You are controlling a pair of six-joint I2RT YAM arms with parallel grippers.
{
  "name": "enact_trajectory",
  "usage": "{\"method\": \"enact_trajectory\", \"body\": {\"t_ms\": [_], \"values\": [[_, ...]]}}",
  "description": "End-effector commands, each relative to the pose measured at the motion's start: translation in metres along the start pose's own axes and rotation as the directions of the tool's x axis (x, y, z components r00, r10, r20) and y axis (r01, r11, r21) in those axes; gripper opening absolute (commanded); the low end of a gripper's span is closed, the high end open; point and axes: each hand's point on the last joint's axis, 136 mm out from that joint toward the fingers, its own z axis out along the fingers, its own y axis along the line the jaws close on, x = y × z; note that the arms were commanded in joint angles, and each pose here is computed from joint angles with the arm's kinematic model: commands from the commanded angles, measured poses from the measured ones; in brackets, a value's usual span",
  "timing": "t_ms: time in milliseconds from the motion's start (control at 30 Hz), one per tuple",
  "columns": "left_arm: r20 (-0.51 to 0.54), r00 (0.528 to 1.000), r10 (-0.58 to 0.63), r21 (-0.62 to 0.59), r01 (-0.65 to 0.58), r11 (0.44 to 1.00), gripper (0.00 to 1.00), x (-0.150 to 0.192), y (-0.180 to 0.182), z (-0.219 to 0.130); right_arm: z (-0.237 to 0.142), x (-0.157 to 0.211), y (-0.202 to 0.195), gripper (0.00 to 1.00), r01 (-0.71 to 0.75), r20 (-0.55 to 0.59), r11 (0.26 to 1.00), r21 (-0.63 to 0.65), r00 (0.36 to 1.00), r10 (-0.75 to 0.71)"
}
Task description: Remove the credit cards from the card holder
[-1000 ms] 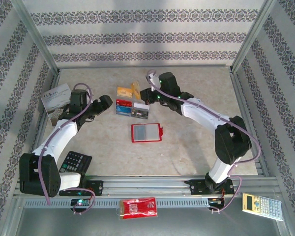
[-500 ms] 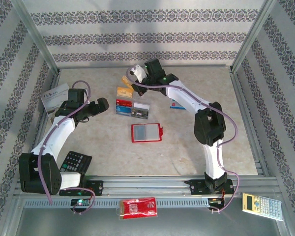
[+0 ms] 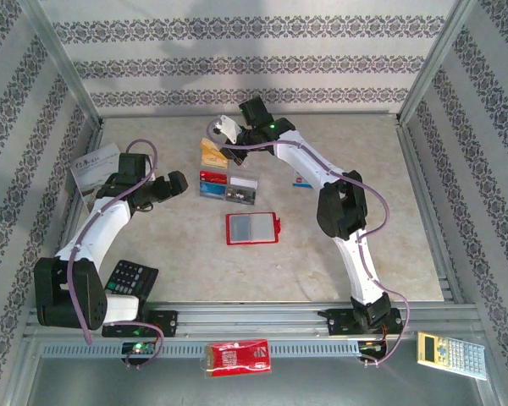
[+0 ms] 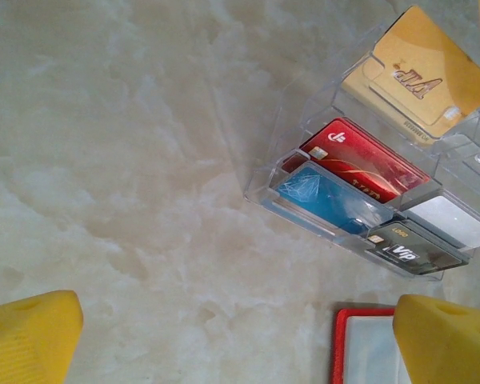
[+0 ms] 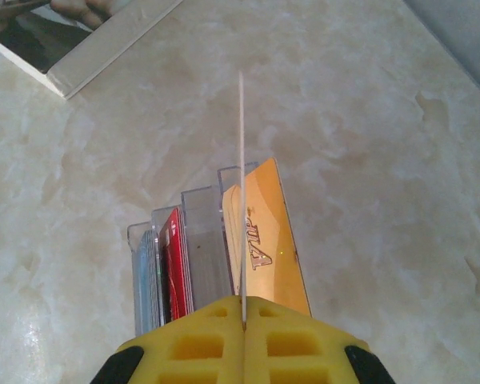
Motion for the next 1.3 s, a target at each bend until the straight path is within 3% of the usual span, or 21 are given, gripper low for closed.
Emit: {"method": "enact_trajectory", "body": {"t_ms": [0,633,867,1267], "values": [[-0.010,1.000,0.005,-0.015,-0.006,1.000,1.00,-0.004,0.004,-0.003,0.002,0.010,0.000,0.00,0.029,-0.034,0.999,-0.035,0.999,-0.030],[-0.034,0.999,-0.004,-0.017,0.003,1.000,1.00,0.000,0.006,0.002,0.017,0.023,-0.014,0.00,0.009,-0.087,1.000,0.003,0.996,-0.009],[-0.039,0.999,-0.005,-0.016,0.004,1.000,1.00,0.001,0.006,0.002,0.015,0.019,-0.014,0.16,-0.027,-0.080,1.000,0.004,0.996,0.027],[-0.040,0.999,-0.008,-0.004,0.008,1.000,1.00,0.000,0.003,0.000,-0.009,-0.007,-0.015,0.23,-0.083,-0.032,0.995,0.058,0.996,0.085]]}}
